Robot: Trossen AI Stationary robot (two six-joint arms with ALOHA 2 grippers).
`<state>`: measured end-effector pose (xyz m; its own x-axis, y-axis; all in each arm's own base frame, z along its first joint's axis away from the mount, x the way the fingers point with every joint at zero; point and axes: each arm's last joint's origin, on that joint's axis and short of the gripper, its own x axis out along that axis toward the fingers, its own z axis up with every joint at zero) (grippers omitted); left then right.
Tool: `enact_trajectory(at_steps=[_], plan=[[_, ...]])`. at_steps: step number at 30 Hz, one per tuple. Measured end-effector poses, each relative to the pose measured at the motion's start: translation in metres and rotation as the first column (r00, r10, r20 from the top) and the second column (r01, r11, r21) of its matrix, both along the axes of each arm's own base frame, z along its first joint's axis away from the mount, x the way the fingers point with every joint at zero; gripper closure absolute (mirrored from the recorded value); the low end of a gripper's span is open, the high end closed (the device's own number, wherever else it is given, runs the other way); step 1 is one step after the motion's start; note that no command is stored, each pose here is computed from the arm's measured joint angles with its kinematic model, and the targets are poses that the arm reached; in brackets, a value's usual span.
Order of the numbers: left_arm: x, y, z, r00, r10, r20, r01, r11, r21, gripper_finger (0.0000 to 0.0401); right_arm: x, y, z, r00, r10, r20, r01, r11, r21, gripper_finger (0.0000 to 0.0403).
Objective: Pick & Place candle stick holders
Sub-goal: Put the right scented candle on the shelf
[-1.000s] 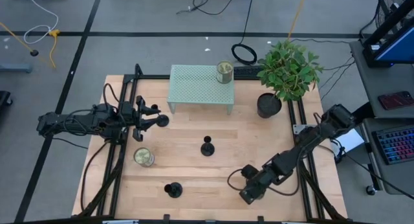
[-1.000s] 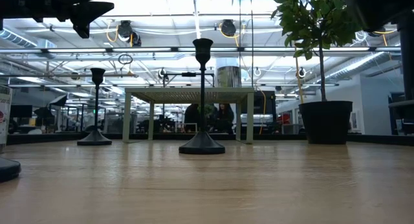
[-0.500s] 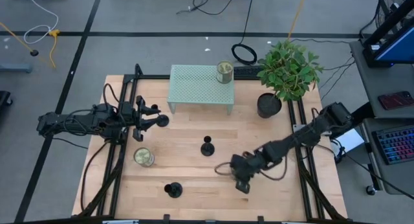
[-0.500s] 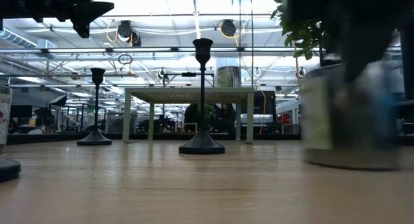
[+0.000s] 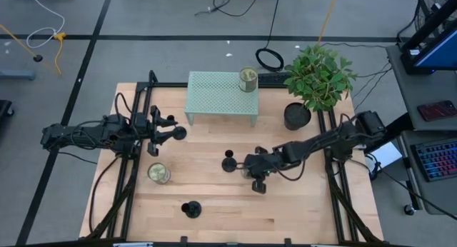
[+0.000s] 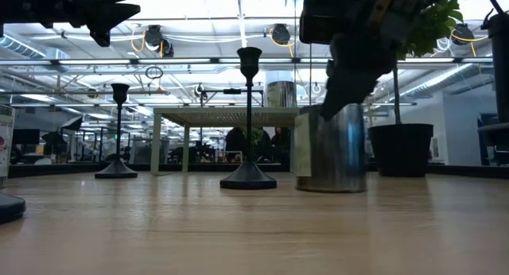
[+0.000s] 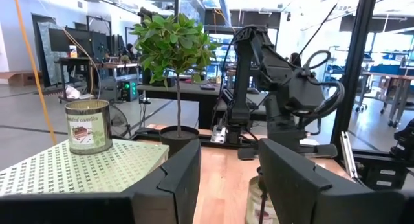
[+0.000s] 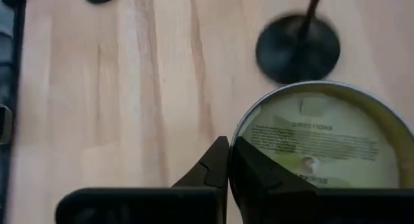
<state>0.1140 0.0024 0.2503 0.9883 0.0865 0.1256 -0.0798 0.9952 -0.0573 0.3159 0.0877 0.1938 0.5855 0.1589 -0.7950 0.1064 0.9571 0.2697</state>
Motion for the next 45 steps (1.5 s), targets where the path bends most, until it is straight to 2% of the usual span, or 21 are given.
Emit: enact_trajectory(at_steps=[3,7,13,20,25,30,34,38,41,45], plan=[[0.000,0.000,0.000,1.000,0.002,-0.002,-0.002,1.000,0.012,0.0240,0.004,-0.003,0.002,0.991,0.118,0.055,-0.113,0.990,-0.090,0.0394],[0.000,0.000,0.000,1.000,0.002,-0.003,-0.002,1.000,0.015,0.0240,0.007,-0.008,0.003,0.981,0.175,0.084,-0.163,0.978,-0.132,0.0394],[0.000,0.000,-0.003,1.000,0.002,-0.031,-0.001,1.000,0.009,0.0240,0.010,-0.024,0.003,0.995,0.055,0.077,-0.048,0.994,-0.098,0.0398],[0.000,0.000,-0.004,0.999,-0.001,-0.039,0.001,1.000,-0.008,0.0240,0.010,-0.025,0.005,0.992,0.097,0.085,-0.086,0.989,-0.124,0.0401],[0.000,0.000,-0.004,0.999,-0.002,-0.039,0.001,1.000,-0.014,0.0240,0.006,-0.030,0.025,0.984,0.085,0.159,-0.066,0.990,-0.123,0.0402],[0.000,0.000,-0.004,0.999,-0.004,-0.036,0.003,1.000,-0.031,0.0240,-0.008,-0.042,0.048,0.978,0.069,0.199,-0.026,0.977,-0.210,0.0402],[0.000,0.000,-0.003,1.000,-0.004,-0.030,0.003,0.999,-0.033,0.0240,-0.012,-0.053,0.073,0.963,0.041,0.267,0.047,0.948,-0.315,0.0402],[0.000,0.000,-0.001,1.000,-0.005,-0.011,0.004,0.999,-0.039,0.0240,-0.007,-0.064,0.101,0.936,0.099,0.336,0.047,0.915,-0.400,0.0402],[0.000,0.000,0.000,1.000,-0.004,0.003,0.005,0.999,-0.041,0.0240,-0.001,-0.073,0.126,0.910,0.160,0.382,0.047,0.876,-0.479,0.0402],[0.000,0.000,0.002,1.000,-0.004,0.019,0.005,0.999,-0.039,0.0240,0.017,-0.090,0.153,0.883,0.239,0.404,0.058,0.798,-0.600,0.0402]])
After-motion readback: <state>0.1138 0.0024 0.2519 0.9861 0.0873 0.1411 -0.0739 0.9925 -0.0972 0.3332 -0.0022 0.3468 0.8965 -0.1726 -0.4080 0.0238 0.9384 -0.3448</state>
